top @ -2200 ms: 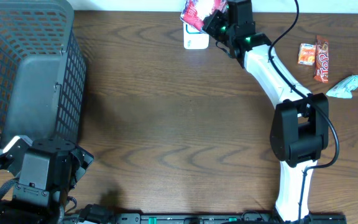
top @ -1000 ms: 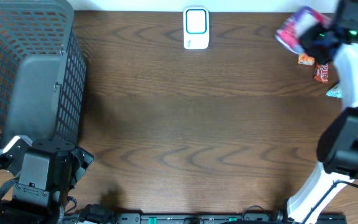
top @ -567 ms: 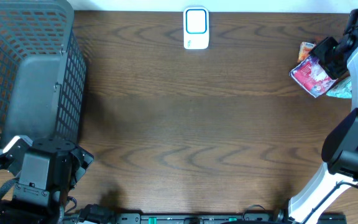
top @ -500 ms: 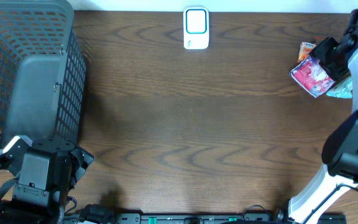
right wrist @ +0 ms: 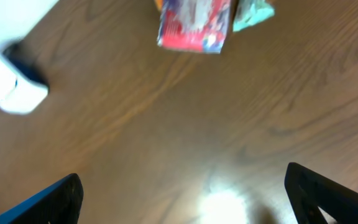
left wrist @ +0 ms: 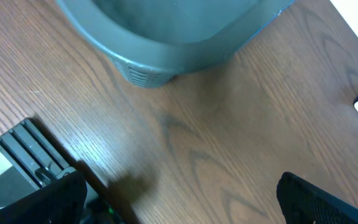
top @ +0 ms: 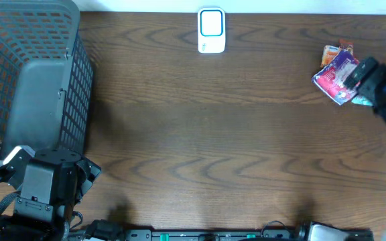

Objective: Scan the item barcode

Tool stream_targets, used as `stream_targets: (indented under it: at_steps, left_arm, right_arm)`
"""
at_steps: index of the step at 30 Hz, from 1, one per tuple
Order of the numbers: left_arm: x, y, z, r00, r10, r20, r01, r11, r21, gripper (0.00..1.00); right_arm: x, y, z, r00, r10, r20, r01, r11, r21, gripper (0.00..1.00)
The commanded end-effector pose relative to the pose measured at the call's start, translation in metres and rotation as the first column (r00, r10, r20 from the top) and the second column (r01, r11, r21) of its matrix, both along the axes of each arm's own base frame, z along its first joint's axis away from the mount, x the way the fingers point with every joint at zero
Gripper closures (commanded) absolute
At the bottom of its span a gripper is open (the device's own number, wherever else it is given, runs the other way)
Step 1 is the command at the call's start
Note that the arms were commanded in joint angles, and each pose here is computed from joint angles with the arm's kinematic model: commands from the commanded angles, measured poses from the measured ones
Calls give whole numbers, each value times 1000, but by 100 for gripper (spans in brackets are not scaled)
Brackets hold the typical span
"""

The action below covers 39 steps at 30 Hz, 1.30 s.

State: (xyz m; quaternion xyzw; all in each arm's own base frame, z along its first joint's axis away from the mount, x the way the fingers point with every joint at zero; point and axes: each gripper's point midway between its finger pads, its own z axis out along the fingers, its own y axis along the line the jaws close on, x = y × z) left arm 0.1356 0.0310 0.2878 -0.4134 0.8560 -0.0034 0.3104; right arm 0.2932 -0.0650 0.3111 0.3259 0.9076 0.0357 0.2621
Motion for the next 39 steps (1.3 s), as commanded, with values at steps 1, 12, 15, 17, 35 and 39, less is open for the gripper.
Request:
stream_targets:
  at_steps: [1,12,15,17,35,39]
  left_arm:
    - [0,3,1,1000,21,4,-21,1000,4,2]
    - [0,3,1,1000,21,4,-21,1000,4,2]
    - [0,3,1,1000,21,4,-21,1000,4,2]
    - [0,3,1,1000,21,4,-21,1000,4,2]
    - [0,3,1,1000,21,4,-21,1000,4,2]
    - [0,3,1,1000,21,4,-21,1000,3,2]
  right_arm:
    - [-34,21,1,998,66,4,-65,998,-24,1]
    - [-136,59,13,990,142,24,-143,988,56,1]
    - [-143,59,18,988,141,60,-144,989,43,1]
    - [-146,59,19,988,139,68,-141,989,37,1]
    - [-150,58,21,987,135,85,-138,990,26,1]
    - [-150,58,21,987,136,85,-138,990,26,1]
